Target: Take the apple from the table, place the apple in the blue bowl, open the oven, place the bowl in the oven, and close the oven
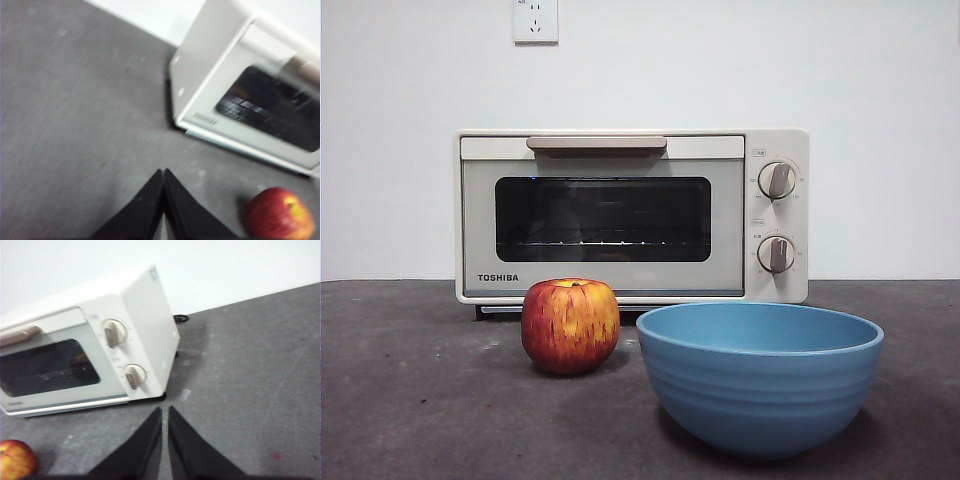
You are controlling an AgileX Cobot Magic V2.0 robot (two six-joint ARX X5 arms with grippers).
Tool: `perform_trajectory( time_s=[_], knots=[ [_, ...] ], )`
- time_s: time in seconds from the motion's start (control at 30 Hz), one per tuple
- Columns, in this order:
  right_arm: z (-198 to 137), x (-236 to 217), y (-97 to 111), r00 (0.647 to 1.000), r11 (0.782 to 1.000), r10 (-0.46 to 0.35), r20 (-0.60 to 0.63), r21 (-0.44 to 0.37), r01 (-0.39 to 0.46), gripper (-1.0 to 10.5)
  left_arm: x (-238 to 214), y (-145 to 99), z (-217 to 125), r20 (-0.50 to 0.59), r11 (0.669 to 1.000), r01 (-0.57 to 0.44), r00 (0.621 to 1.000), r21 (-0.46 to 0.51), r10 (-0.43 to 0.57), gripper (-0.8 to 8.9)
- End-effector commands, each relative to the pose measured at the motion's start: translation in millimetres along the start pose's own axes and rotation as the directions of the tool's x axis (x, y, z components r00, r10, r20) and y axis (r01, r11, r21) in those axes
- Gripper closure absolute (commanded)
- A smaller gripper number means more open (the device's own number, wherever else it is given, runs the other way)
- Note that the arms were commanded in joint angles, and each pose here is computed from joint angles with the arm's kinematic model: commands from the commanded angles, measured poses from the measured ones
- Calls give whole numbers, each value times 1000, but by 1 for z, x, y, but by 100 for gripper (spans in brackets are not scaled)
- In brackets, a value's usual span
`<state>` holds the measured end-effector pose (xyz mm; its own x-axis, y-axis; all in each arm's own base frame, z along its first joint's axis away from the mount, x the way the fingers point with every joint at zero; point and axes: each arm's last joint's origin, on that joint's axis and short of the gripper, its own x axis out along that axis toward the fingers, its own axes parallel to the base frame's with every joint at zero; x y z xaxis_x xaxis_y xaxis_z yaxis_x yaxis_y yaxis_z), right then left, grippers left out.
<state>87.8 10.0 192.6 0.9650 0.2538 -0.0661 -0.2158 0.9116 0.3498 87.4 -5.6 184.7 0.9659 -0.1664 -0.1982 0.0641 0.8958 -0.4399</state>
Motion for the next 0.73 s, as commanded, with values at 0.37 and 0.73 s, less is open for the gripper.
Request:
perform_trajectory(
  time_s=[0.37,0.73],
  knots=[
    [61,11,27,961,989,135,-243,-24,-145,943,1,-35,61,-228,987,155,963,44,-141,806],
    [99,40,63,751,909,283,-597,-83,-409,943,1,-62,100,-463,948,300,858,101,-223,806]
  ],
)
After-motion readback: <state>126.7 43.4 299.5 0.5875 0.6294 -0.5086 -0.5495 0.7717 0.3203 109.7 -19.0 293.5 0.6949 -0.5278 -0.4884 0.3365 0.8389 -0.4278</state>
